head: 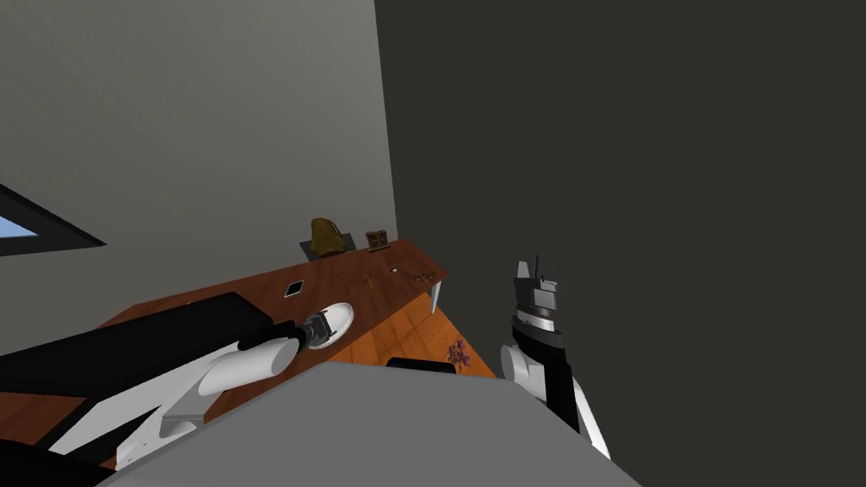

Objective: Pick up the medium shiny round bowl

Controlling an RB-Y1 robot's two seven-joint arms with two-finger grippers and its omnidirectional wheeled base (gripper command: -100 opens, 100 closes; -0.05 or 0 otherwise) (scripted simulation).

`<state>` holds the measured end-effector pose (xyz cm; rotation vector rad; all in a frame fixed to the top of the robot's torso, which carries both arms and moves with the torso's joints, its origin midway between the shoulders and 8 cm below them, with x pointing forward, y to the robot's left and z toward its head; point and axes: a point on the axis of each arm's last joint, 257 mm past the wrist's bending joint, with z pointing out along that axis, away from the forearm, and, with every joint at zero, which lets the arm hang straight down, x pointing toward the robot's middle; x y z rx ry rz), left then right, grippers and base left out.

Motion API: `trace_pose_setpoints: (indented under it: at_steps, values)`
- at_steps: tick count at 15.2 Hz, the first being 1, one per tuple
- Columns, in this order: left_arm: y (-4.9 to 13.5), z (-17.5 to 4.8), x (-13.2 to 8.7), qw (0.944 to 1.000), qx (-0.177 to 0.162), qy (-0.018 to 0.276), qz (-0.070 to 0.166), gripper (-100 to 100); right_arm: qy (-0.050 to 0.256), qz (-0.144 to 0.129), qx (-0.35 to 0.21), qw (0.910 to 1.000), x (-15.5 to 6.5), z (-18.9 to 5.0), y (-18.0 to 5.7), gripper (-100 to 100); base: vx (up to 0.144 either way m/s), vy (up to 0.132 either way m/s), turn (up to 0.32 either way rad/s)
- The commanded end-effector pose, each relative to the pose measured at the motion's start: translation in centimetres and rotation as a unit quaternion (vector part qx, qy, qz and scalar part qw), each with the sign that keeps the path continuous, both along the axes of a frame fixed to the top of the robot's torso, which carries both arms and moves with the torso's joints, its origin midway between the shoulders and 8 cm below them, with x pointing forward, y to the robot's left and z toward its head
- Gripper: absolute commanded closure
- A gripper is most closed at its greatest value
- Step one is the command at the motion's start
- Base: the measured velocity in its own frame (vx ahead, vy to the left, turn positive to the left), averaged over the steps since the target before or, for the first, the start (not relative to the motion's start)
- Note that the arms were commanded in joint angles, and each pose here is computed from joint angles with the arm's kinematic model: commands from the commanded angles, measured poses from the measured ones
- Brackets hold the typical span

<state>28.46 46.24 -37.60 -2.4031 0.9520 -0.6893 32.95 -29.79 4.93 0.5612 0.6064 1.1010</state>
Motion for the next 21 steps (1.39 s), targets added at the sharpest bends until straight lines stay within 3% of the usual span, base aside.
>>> trace_pose_setpoints:
  at_steps: [1, 2, 9, 15, 16, 17, 19, 21]
  values:
    - [0.0, -0.7, -0.8, 0.9998, -0.009, 0.018, 0.006, -100, 0.0, 0.0, 0.0, 1.0, 0.0, 0.0, 0.0, 0, 0.025, -0.002, -0.039]
    - [0.4, -1.4, -1.7, 0.9991, -0.022, 0.032, 0.019, -100, 0.0, 0.0, 0.0, 1.0, 0.0, 0.0, 0.0, 0, 0.033, -0.005, -0.076]
    - [0.4, -3.6, -5.0, 0.993, -0.058, 0.092, 0.046, -100, 0.0, 0.0, 0.0, 1.0, 0.0, 0.0, 0.0, 0, 0.025, 0.001, -0.064]
    - [0.3, -5.4, -8.6, 0.9806, -0.099, 0.15, 0.078, -100, 0.0, 0.0, 0.0, 1.0, 0.0, 0.0, 0.0, 0, 0.037, 0.005, -0.079]
    - [0.2, -5.8, -9.5, 0.9766, -0.11, 0.164, 0.086, -100, 0.0, 0.0, 0.0, 1.0, 0.0, 0.0, 0.0, 0, 0.037, 0.006, -0.058]
    - [0.2, -5.8, -9.6, 0.9762, -0.111, 0.166, 0.086, -100, 0.0, 0.0, 0.0, 1.0, 0.0, 0.0, 0.0, 0, 0.032, 0.004, -0.05]
    - [0.0, -6.4, -11.1, 0.9683, -0.129, 0.189, 0.1, -100, 0.0, 0.0, 0.0, 1.0, 0.0, 0.0, 0.0, 0, 0.032, 0.012, -0.074]
    - [-0.1, -6.6, -11.7, 0.9647, -0.136, 0.199, 0.105, -100, 0.0, 0.0, 0.0, 1.0, 0.0, 0.0, 0.0, 0, 0.033, 0.011, -0.053]
